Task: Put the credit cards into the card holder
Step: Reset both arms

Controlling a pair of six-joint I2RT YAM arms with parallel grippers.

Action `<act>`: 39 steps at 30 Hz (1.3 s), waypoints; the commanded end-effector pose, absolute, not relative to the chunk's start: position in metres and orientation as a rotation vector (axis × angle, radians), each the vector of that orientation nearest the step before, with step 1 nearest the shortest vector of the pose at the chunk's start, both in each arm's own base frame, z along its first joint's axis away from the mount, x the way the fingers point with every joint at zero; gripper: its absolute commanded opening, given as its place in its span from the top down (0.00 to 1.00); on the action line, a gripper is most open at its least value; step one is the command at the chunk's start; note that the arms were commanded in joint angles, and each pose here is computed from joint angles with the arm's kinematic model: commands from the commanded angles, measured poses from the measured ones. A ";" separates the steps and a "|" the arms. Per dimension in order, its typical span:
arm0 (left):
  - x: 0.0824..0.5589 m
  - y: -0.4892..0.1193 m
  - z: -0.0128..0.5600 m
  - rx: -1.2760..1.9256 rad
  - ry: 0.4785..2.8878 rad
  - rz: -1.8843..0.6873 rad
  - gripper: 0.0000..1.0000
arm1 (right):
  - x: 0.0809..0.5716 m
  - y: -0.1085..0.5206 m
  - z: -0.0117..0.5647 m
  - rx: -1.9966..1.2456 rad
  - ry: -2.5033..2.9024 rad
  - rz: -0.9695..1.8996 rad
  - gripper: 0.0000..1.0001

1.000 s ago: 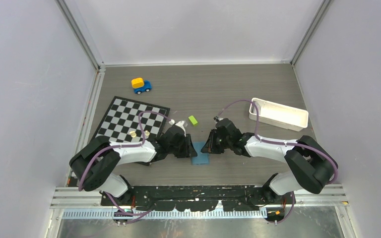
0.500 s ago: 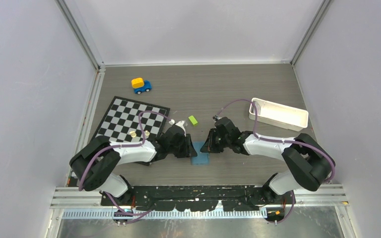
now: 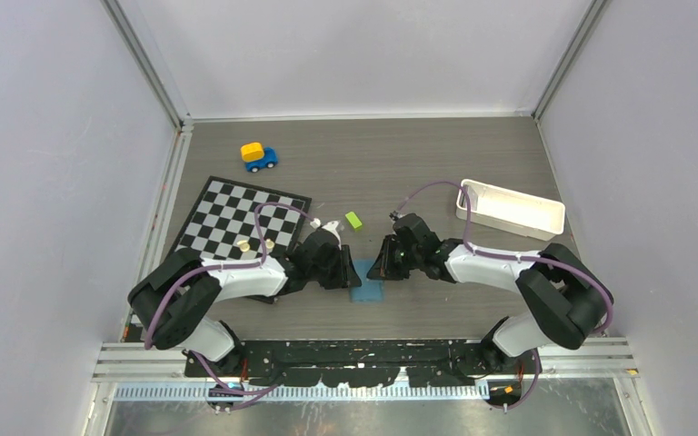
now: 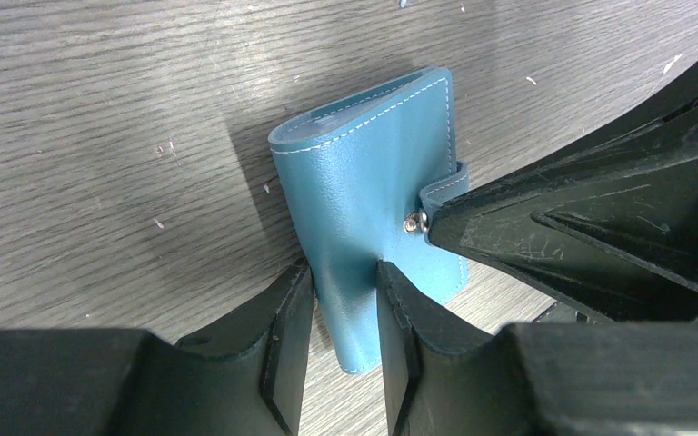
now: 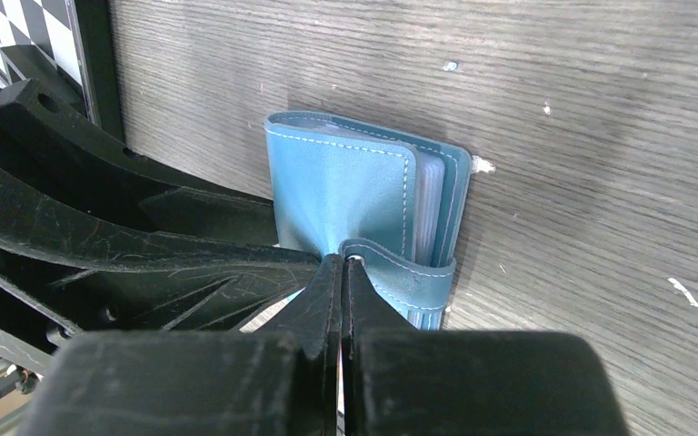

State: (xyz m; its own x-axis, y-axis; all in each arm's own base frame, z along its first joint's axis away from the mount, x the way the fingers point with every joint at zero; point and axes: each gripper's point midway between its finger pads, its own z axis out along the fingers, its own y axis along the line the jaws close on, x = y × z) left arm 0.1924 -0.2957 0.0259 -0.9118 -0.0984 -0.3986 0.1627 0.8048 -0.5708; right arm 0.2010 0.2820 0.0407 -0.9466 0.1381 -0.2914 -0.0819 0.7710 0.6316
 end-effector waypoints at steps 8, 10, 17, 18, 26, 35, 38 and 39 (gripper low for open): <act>0.182 -0.256 -0.014 0.091 2.703 -0.586 0.67 | 0.195 0.291 0.070 0.000 2.591 1.055 1.00; 0.182 -0.256 -0.013 0.092 2.700 -0.587 0.67 | 0.196 0.291 0.070 -0.002 2.592 1.051 1.00; 0.181 -0.256 -0.013 0.095 2.704 -0.587 0.67 | 0.197 0.289 0.057 0.002 2.625 1.009 1.00; 0.181 -0.255 -0.014 0.096 2.705 -0.586 0.67 | 0.196 0.289 0.055 0.002 2.630 1.004 1.00; 0.181 -0.256 -0.013 0.097 2.706 -0.589 0.67 | 0.198 0.287 0.046 0.004 2.647 0.974 1.00; 0.181 -0.256 -0.013 0.099 2.706 -0.590 0.67 | 0.199 0.288 0.042 0.002 2.660 0.963 0.99; 0.180 -0.256 -0.014 0.099 2.708 -0.589 0.68 | 0.199 0.288 0.040 0.007 2.664 0.957 0.99; 0.180 -0.256 -0.014 0.100 2.710 -0.588 0.68 | 0.199 0.288 0.038 0.008 2.667 0.954 0.99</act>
State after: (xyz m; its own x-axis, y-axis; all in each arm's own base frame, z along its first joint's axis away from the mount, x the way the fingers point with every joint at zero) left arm 0.1935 -0.2944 0.0254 -0.9099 -0.0770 -0.4075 0.1776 0.8156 -0.5507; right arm 0.1943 0.2813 0.0392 -0.9558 0.1209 -0.2680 -0.0763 0.7785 0.6230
